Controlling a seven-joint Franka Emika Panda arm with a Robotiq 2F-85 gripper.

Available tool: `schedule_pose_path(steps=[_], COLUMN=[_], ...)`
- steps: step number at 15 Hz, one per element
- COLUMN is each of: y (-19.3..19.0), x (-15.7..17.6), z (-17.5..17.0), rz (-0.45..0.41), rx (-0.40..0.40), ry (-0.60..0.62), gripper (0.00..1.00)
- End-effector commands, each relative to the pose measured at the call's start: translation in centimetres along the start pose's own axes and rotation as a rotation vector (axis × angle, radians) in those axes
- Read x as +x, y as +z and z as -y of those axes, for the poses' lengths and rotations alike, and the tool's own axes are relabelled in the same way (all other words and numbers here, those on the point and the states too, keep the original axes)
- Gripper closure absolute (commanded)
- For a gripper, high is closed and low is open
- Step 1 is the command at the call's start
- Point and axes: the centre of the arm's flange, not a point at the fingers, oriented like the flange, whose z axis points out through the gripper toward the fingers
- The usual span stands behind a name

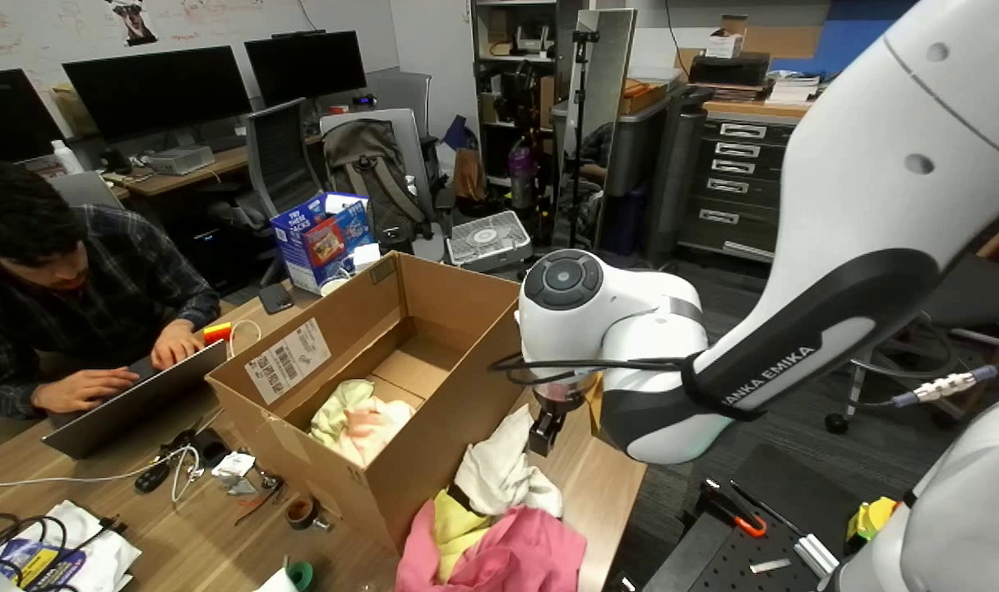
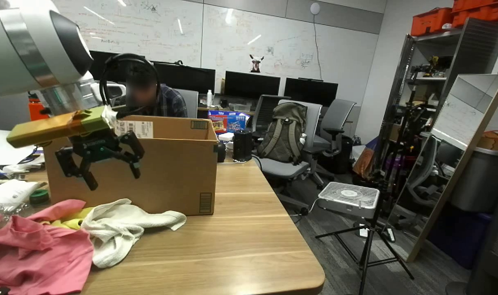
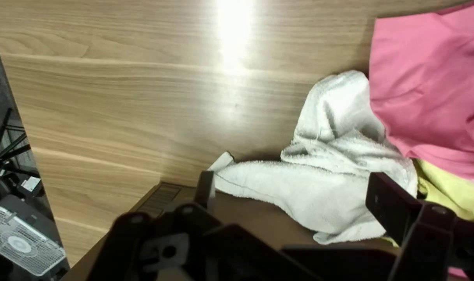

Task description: Pick the clothes on the table and put them in the box

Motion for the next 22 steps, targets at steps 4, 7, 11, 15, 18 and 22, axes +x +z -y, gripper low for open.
schedule_pose_path(steps=[4, 7, 11, 15, 18, 22], y=[6.0, 7.7, 9.1, 10.2, 10.2, 9.6], x=[-4.2, -4.2, -4.1, -4.3, -4.4, -4.7], z=[2.2, 3.4, 4.9, 5.8, 6.8, 8.3], rz=[0.077, 0.086, 0.068, 0.052, 0.028, 0.013], rx=[0.06, 0.165, 0.305, 0.405, 0.471, 0.547], ry=[-0.062, -0.053, 0.008, 0.065, 0.078, 0.082], gripper=[0.0, 0.0, 0.0, 0.0, 0.0, 0.0])
